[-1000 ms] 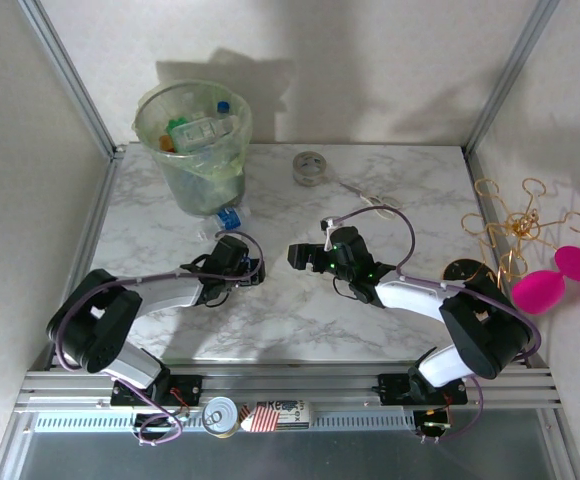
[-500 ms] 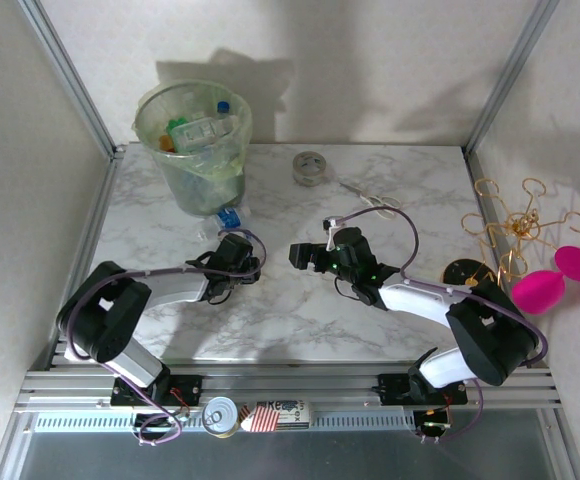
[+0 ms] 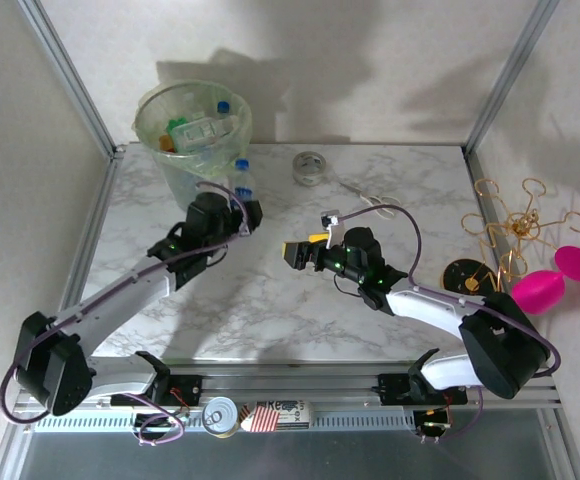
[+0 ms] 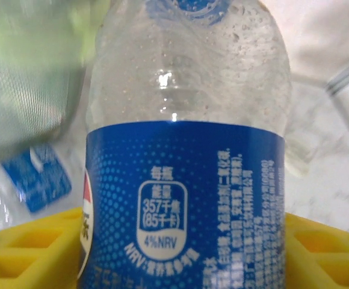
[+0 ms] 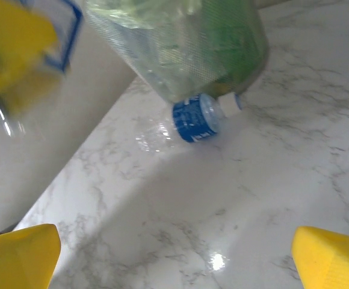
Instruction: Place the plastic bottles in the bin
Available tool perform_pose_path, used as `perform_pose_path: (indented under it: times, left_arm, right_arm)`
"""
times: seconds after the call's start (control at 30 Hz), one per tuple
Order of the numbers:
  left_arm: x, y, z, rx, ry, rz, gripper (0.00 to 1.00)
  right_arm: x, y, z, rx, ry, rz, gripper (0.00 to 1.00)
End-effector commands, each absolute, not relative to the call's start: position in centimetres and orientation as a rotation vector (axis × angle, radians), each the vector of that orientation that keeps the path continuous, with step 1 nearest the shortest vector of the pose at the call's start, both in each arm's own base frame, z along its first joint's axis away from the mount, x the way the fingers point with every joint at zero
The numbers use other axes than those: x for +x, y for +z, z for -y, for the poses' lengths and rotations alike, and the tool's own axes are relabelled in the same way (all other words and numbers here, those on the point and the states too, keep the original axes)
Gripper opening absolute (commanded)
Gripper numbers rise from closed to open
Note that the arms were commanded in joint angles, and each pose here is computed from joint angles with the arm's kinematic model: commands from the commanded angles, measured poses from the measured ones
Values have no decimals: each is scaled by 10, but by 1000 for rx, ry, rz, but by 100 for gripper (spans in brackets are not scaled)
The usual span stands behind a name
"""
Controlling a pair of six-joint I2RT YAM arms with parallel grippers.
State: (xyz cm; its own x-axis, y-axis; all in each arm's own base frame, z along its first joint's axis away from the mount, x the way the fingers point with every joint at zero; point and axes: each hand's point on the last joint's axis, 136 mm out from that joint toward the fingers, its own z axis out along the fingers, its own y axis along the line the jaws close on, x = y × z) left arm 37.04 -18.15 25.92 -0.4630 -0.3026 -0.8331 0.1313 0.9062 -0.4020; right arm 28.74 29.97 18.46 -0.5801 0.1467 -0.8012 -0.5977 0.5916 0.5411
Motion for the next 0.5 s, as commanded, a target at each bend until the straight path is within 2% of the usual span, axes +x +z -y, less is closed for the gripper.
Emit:
perform_pose_path:
  times: [0.0, 0.27, 0.47]
  left_arm:
    - [379, 316, 161, -122, -477, -1890, 51]
    - [413, 415, 104, -183, -417, -1713, 50]
    - [445, 439, 59, -244, -324, -1653, 50]
  right_arm:
    - [280, 212, -307, -446, 1128, -1821, 99]
    - [279, 221, -311, -493, 1137, -1782, 99]
    - [280, 215, -310, -500, 1108, -1798, 99]
